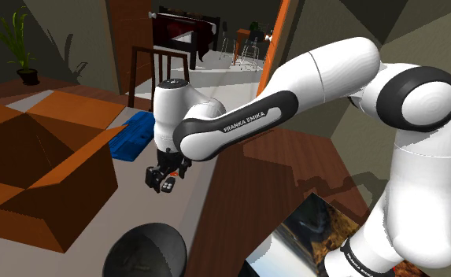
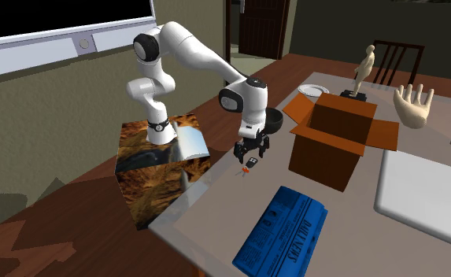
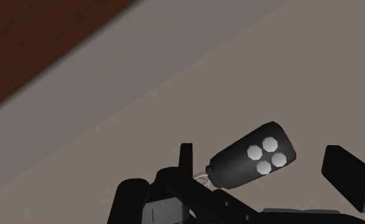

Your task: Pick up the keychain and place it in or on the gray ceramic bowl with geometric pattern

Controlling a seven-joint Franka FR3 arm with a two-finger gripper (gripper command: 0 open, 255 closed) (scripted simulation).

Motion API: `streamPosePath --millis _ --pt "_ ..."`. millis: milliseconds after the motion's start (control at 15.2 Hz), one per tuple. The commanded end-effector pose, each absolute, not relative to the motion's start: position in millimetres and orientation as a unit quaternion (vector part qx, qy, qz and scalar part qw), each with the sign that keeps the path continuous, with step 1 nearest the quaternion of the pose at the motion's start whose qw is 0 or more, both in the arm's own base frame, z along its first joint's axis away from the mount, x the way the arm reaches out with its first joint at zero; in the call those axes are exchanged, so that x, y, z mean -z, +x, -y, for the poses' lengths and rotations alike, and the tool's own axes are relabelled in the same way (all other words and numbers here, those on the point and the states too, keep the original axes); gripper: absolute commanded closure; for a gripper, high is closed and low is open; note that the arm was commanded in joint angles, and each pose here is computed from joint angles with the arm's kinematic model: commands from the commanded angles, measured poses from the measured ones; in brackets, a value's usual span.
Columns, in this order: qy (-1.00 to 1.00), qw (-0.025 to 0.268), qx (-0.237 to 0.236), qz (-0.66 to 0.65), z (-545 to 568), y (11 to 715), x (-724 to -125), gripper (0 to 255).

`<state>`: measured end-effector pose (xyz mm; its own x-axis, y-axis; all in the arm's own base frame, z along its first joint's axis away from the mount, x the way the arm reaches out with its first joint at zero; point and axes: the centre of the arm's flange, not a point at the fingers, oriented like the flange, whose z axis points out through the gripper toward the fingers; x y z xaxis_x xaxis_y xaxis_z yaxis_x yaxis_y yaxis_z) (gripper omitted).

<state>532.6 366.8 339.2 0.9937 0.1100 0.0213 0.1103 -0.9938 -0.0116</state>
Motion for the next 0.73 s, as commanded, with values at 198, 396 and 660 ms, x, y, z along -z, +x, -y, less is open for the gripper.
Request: streamPosePath --millis 198,396,660 --pt "-0.998 0.006 0.01 0.055 -366.8 532.6 -339.2 255" --pt "-0.998 0.006 0.01 0.055 -366.8 532.6 -339.2 255" --pt "-0.998 0.006 0.01 0.055 -366.8 532.6 -344.5 255"
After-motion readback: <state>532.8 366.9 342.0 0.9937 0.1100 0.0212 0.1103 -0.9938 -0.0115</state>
